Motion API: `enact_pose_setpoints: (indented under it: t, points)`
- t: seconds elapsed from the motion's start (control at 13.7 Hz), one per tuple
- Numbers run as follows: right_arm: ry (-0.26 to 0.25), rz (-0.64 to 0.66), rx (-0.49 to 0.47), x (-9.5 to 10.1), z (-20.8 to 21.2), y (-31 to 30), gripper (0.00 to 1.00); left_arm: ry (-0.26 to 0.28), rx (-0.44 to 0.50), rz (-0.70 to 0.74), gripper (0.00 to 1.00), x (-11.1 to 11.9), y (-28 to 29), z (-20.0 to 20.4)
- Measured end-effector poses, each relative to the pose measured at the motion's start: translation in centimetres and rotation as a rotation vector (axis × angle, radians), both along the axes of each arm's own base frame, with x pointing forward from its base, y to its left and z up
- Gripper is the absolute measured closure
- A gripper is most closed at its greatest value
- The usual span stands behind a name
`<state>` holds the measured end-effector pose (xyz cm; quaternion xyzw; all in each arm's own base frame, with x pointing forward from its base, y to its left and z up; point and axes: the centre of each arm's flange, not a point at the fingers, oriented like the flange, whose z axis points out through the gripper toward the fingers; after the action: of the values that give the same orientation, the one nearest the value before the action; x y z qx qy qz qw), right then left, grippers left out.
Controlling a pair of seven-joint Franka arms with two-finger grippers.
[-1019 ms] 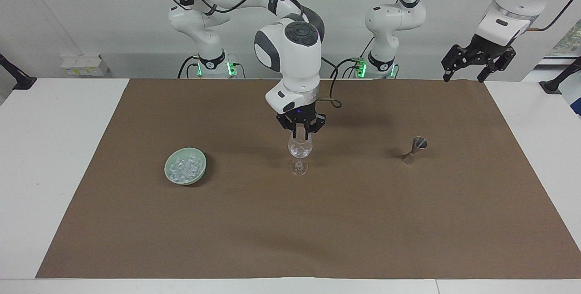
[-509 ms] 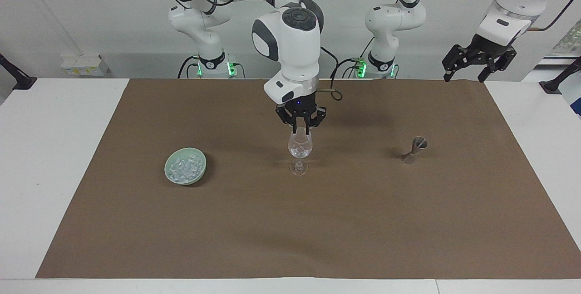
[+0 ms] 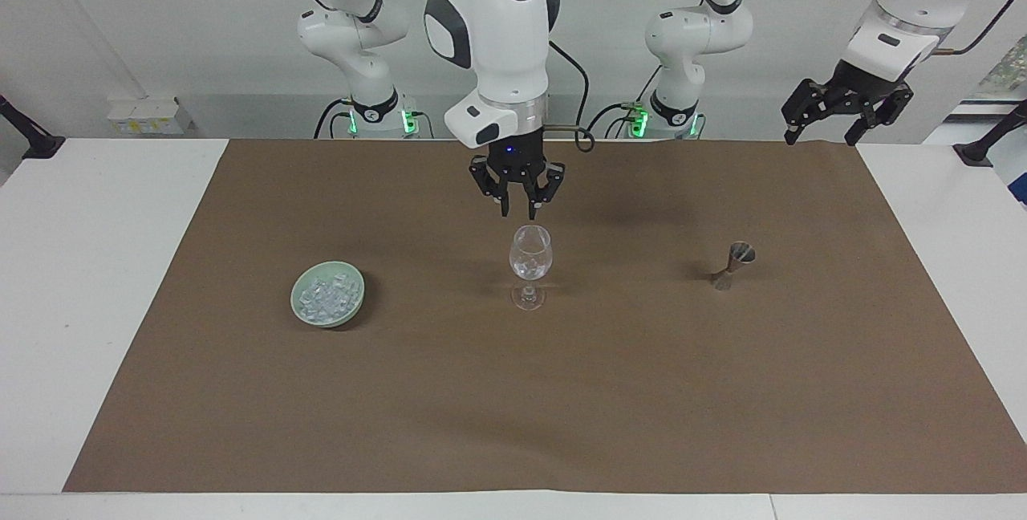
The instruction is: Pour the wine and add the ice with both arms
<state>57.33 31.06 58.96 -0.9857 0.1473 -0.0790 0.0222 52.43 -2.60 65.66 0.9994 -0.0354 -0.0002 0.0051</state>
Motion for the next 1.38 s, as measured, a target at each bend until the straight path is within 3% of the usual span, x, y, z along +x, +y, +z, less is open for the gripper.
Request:
enact_pose_setpoints:
  t: [0.07,0.22,0.36,0.44,0.73,1.16,1.38]
  points:
    - [-0.005,-0.019,-0.004,-0.1,0.9,-1.5,0.45,0.0,0.0,0.0,0.0,0.0,0.0,0.0]
    - [0.0,-0.042,-0.017,-0.6,2.3,-4.1,0.27,0.0,0.0,0.0,0.0,0.0,0.0,0.0]
    - [-0.001,-0.06,-0.029,-0.9,3.5,-6.6,0.03,0.0,0.0,0.0,0.0,0.0,0.0,0.0]
    - [-0.007,-0.06,-0.033,-0.8,4.0,-7.8,0.0,0.0,0.0,0.0,0.0,0.0,0.0,0.0]
    - [0.034,-0.041,-0.064,-1.4,6.1,-13.2,0.0,0.0,0.0,0.0,0.0,0.0,0.0,0.0]
    - [0.082,0.006,-0.035,-5.6,11.2,-18.9,0.0,0.0,0.0,0.0,0.0,0.0,0.0,0.0]
    - [0.129,0.057,-0.043,-7.6,12.6,-20.5,0.0,0.0,0.0,0.0,0.0,0.0,0.0,0.0]
